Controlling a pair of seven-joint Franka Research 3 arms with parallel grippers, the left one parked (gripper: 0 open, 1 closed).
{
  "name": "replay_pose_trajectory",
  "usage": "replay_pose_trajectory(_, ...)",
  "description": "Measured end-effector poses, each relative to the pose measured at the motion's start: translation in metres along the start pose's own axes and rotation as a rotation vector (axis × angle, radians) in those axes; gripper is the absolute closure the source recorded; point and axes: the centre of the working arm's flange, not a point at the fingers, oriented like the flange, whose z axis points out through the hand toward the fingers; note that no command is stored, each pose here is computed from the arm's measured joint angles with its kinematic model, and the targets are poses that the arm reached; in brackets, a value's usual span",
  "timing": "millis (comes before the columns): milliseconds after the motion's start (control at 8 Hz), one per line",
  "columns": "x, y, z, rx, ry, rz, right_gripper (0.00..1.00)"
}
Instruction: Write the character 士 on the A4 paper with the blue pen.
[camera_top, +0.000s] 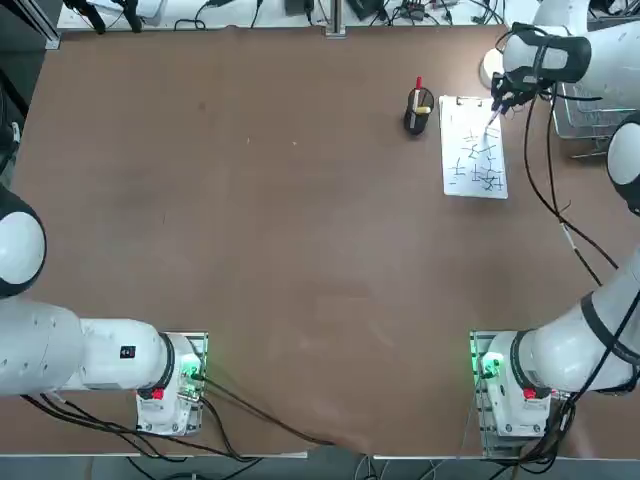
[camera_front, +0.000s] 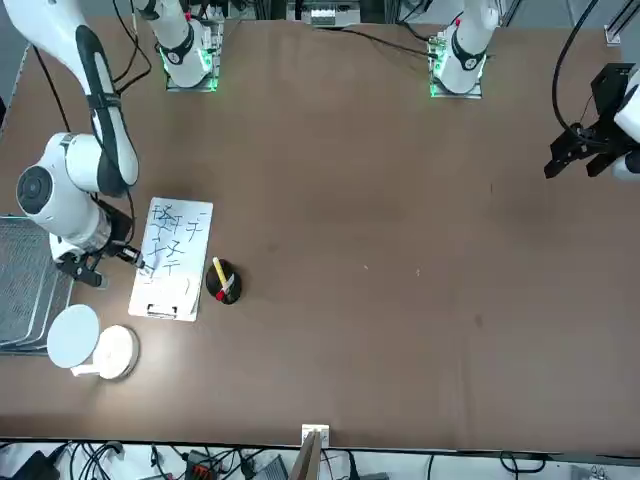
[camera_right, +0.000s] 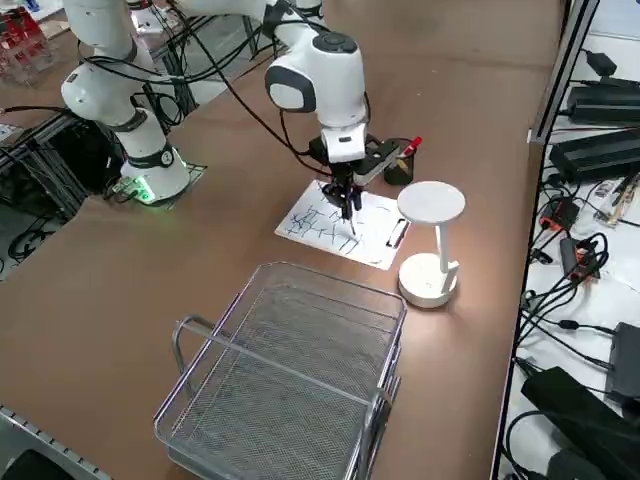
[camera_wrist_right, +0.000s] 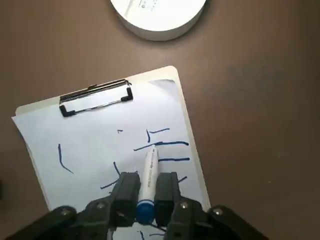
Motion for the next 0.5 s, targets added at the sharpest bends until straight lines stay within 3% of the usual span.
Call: replay_pose_trajectory(500,-0.0018,-0.0065,0.0000,0.004,-0.001,0.003,0.79)
